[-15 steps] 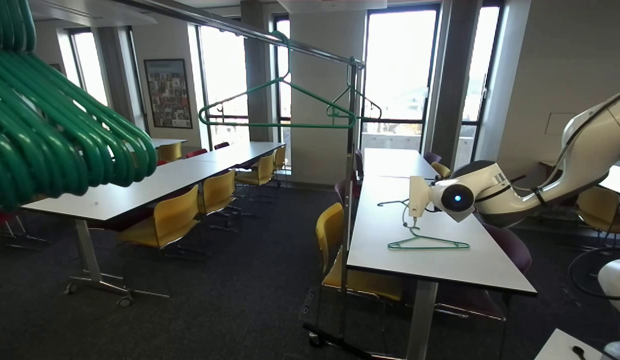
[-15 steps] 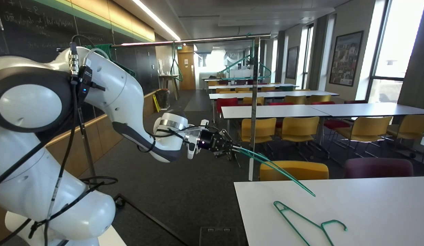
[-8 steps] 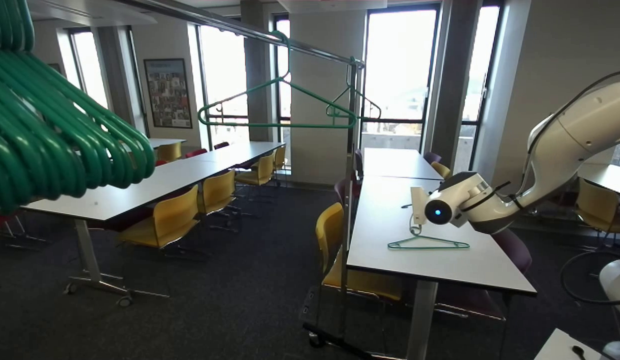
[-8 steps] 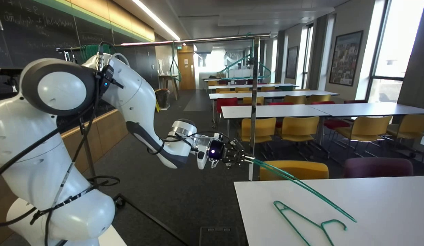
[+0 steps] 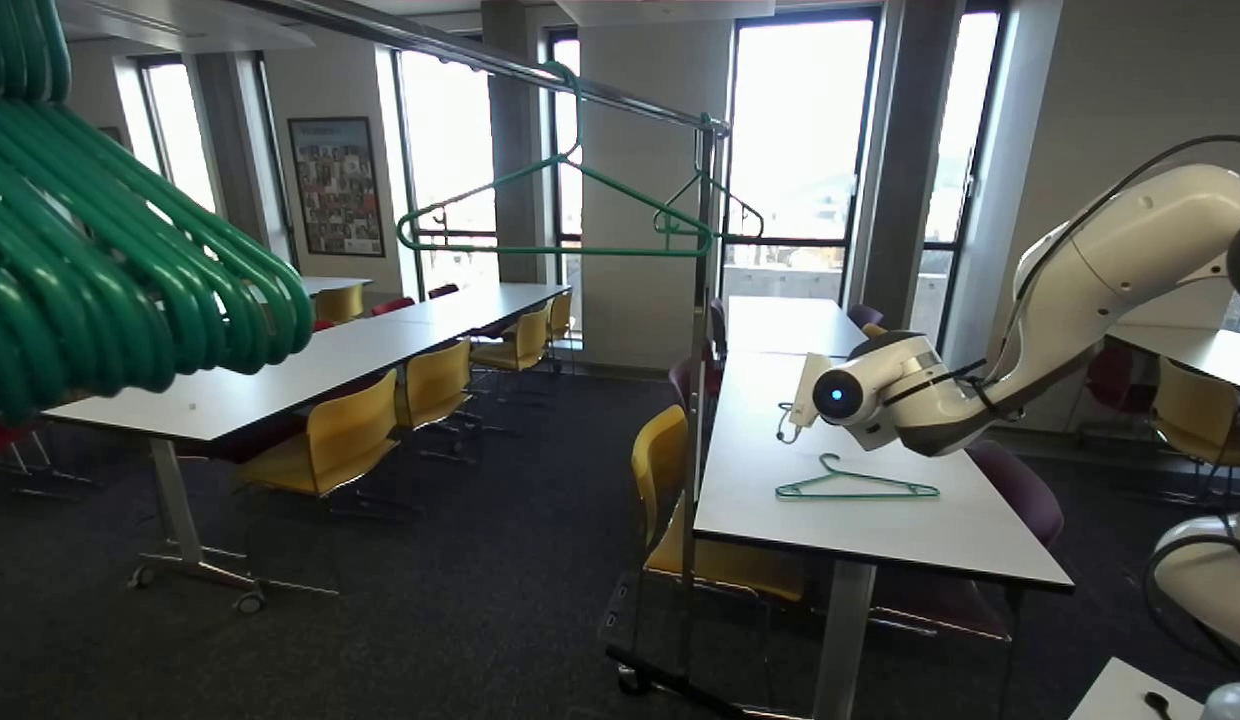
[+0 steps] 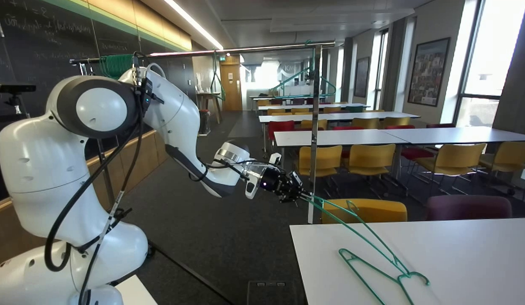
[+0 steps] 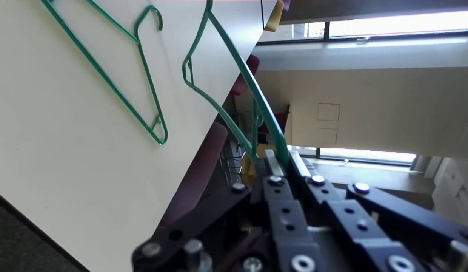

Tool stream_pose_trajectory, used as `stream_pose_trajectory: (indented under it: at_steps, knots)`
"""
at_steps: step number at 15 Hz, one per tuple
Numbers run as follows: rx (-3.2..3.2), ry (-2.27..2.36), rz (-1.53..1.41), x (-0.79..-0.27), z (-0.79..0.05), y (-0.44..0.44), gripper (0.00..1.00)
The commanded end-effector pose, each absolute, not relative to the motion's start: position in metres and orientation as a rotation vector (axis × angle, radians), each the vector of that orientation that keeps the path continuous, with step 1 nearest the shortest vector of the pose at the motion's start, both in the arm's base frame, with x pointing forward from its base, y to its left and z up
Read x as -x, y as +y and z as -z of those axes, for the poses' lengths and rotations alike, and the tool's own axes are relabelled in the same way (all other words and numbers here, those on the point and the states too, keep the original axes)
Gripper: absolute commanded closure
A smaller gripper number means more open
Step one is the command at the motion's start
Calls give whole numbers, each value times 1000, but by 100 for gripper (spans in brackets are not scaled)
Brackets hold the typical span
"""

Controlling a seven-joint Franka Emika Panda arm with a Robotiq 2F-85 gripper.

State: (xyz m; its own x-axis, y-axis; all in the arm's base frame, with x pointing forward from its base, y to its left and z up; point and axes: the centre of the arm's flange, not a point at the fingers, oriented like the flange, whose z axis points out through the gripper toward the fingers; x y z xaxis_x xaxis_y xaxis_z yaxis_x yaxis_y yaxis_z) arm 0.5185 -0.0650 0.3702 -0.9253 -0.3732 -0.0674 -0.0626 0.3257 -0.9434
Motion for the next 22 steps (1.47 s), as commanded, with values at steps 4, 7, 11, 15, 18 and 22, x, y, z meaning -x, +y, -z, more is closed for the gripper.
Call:
stream_pose_trajectory:
  at_steps: [4, 7, 11, 15, 18, 22]
  knots:
    - [262, 2080, 1682, -547, -359, -70, 98]
    - [324, 2003, 1816, -546, -352, -74, 98]
    - [353, 1964, 1946, -549, -337, -93, 98]
    - [255, 1907, 1938, -555, -320, -107, 98]
    - [200, 1838, 1944, -560, -311, -113, 98]
    - [137, 1788, 1916, -566, -288, -117, 98]
